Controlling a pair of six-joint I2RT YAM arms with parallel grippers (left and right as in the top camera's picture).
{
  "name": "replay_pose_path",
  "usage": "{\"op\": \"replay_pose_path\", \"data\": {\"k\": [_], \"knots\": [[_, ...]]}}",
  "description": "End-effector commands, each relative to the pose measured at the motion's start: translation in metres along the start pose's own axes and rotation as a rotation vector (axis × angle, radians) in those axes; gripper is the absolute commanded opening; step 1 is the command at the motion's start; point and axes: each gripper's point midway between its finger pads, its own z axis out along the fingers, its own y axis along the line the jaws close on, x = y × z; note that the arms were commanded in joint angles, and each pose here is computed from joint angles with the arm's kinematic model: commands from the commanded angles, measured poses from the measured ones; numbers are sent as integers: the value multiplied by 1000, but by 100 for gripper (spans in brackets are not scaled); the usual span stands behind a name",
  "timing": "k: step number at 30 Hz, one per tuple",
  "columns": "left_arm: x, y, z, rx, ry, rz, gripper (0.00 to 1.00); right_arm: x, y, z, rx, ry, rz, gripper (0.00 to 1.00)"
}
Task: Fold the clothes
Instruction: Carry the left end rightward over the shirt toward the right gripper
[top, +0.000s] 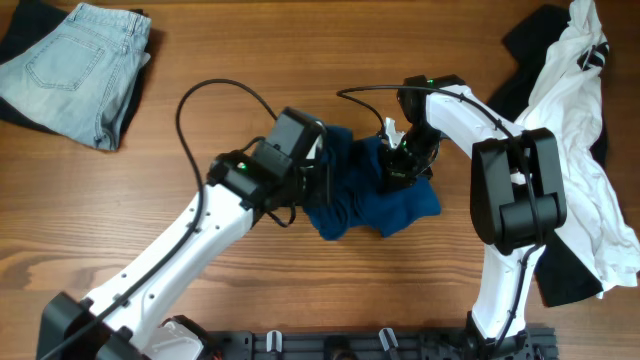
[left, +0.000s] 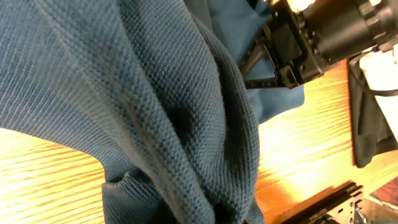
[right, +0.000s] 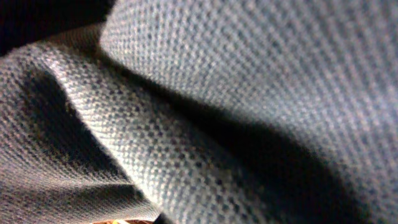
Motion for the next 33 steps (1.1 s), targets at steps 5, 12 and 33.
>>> {"op": "replay_pose_path", "data": {"k": [5, 12, 33], "knots": [[8, -41, 25, 60, 40, 75, 4, 0, -7, 13, 13, 36, 6, 4], [13, -49, 54, 59, 69, 72, 4, 1, -7, 13, 13, 40, 8, 4], [-6, -50, 70, 56, 3, 65, 19, -8, -15, -12, 121, -36, 30, 68]]}}
